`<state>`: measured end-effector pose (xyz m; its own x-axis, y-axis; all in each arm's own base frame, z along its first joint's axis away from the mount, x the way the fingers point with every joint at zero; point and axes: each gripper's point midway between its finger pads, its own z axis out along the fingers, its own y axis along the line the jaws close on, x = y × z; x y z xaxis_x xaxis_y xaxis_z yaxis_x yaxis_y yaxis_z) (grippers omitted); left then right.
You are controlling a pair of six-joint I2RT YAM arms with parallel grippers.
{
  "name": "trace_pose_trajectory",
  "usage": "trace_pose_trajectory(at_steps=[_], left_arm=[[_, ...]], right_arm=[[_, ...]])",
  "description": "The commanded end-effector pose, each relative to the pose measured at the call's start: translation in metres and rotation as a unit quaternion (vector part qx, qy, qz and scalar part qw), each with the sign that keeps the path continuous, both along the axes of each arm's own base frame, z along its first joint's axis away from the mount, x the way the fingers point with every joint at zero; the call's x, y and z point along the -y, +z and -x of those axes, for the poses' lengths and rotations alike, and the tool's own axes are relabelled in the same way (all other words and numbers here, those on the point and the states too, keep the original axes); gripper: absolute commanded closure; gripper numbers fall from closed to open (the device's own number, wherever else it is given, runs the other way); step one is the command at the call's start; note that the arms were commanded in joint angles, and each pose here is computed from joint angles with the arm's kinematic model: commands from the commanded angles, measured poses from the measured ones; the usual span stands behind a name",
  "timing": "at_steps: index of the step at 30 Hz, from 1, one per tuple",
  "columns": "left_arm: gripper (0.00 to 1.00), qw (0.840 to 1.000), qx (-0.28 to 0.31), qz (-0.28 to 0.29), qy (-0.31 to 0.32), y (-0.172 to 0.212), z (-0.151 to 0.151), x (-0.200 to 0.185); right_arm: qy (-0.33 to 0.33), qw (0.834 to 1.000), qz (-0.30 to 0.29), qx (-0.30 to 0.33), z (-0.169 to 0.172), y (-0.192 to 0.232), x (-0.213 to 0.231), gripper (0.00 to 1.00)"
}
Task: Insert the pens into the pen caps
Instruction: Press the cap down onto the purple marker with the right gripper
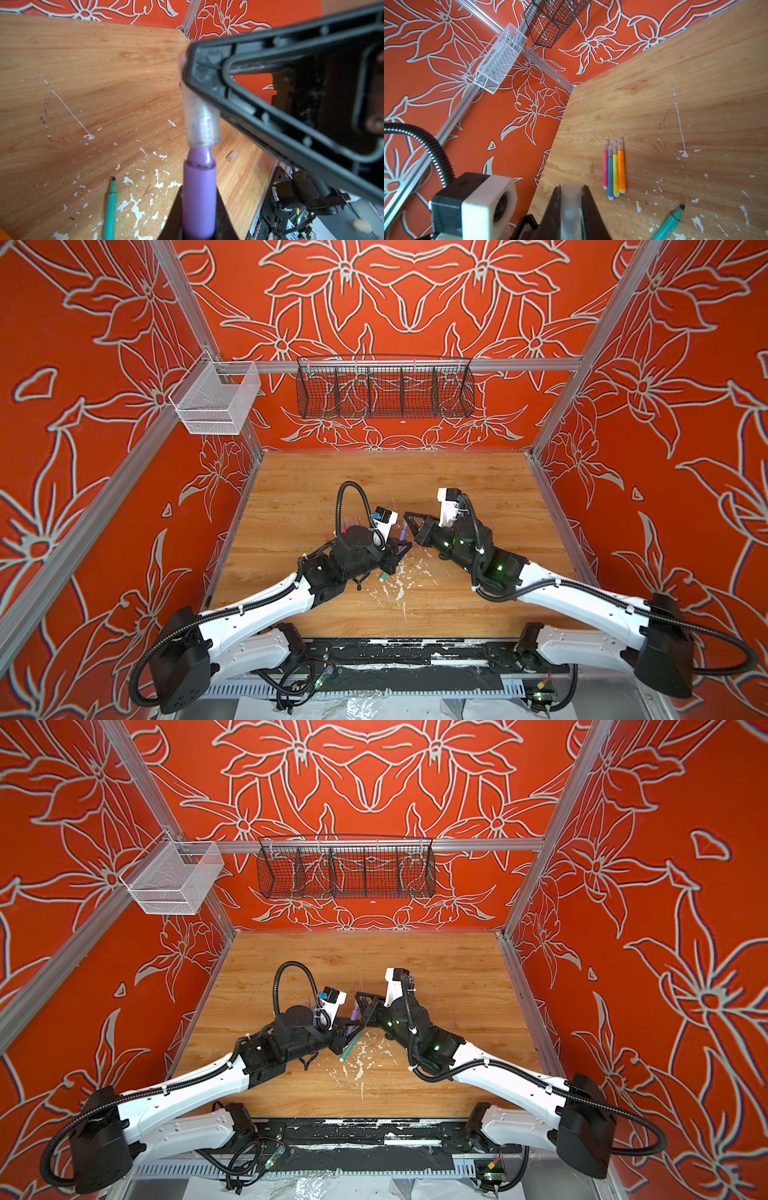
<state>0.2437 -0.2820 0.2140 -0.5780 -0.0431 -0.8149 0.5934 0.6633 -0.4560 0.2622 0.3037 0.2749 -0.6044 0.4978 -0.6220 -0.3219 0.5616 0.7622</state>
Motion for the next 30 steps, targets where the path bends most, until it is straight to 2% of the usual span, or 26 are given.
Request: trace_pose_trajectory(at_steps=[1, 7, 8, 13, 17, 27, 30], left_arm=[[1.0, 0.999, 0.018, 0.047, -0.012, 0.023, 0.003, 0.005], [1.0, 0.997, 0.038, 0.062, -0.006, 0.03, 0.008, -0.004], [1.0, 0.996, 0.052, 0.073, -0.001, 0.041, 0.01, -0.009], [1.0, 0.996, 0.052, 0.078, 0.01, 0.043, 0.009, -0.013], [1.0, 0.996, 0.048, 0.074, 0.022, 0.039, 0.005, -0.016], [1.0, 0.996, 0.049, 0.078, 0.017, 0.038, 0.005, -0.016], [1.0, 0.995, 0.056, 0.077, 0.009, 0.039, 0.007, -0.015]], right_arm=[[0.019, 0.999, 0.03, -0.022, 0.017, -0.033, -0.01, 1.0], [0.01, 0.998, 0.058, -0.034, 0.019, -0.057, -0.014, 1.0], [0.012, 0.998, 0.058, -0.035, 0.02, -0.059, -0.016, 1.0], [0.045, 0.999, 0.013, -0.021, 0.034, -0.059, -0.029, 0.98], [0.067, 0.998, 0.0, -0.018, 0.046, -0.055, -0.037, 0.98], [0.078, 0.997, 0.009, -0.005, 0.055, -0.039, -0.039, 0.86], [0.071, 0.997, 0.017, 0.004, 0.053, -0.034, -0.036, 0.78]])
